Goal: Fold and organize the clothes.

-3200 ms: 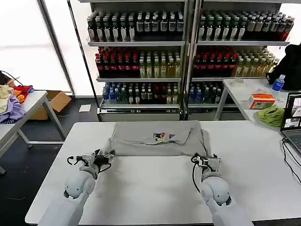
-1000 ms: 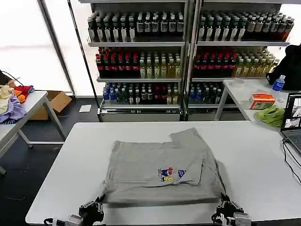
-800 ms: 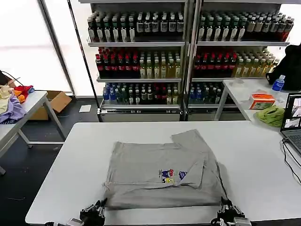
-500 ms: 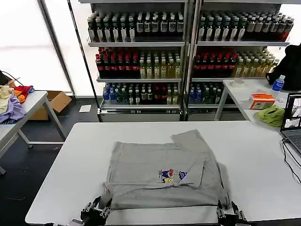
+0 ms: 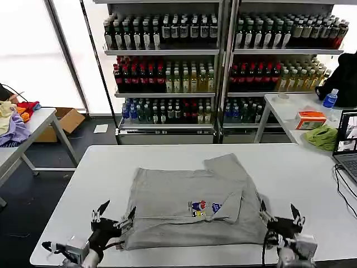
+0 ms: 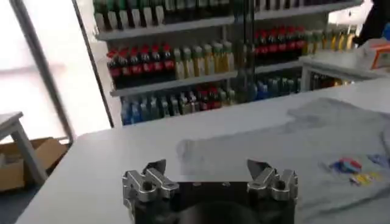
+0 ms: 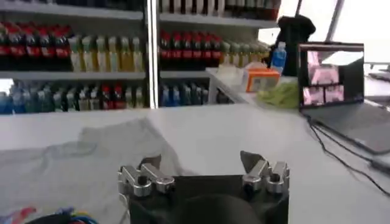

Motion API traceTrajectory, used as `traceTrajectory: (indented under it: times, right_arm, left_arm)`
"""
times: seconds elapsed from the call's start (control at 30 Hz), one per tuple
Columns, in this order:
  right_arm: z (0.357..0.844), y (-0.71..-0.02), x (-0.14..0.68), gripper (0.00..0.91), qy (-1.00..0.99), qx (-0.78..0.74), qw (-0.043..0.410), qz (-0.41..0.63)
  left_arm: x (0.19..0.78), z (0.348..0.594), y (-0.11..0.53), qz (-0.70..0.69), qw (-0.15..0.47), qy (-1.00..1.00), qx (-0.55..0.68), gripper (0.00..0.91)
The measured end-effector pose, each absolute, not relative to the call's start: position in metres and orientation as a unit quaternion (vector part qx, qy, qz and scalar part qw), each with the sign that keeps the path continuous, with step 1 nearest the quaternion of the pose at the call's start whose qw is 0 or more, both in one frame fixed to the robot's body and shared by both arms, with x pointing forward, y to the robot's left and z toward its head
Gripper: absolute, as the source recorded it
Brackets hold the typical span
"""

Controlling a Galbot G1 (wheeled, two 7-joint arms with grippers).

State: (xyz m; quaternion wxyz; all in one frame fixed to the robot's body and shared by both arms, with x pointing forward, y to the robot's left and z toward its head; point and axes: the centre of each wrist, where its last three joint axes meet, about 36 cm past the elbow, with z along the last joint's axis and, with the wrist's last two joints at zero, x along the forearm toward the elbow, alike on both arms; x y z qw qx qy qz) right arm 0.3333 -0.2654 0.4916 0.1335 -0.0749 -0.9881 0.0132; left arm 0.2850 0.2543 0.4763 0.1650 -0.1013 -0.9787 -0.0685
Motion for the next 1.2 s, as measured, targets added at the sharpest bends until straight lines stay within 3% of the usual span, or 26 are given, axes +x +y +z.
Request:
traceTrajectory:
  times: [0.33, 0.77, 1.2]
  right_arm:
    - [0.489, -0.280, 0.434, 0.907, -0.991, -0.035, 0.125, 0.019]
    - [0.457, -0.263, 0.543, 0.907, -0.982, -0.011, 0.188, 0.012]
    - [0.446, -0.244, 0.613, 0.907, -0.974, -0.013, 0.228, 0.007]
  left_arm:
    - [0.361, 0.472, 0.276, -0.062, 0.145, -0.978, -0.135, 0.907]
    - [0.481, 0.441, 0.279, -0.042, 0.180, -0.968, -0.169, 0.907]
    - [0.548, 0.416, 0.286, -0.046, 0.226, -0.963, -0.141, 0.907]
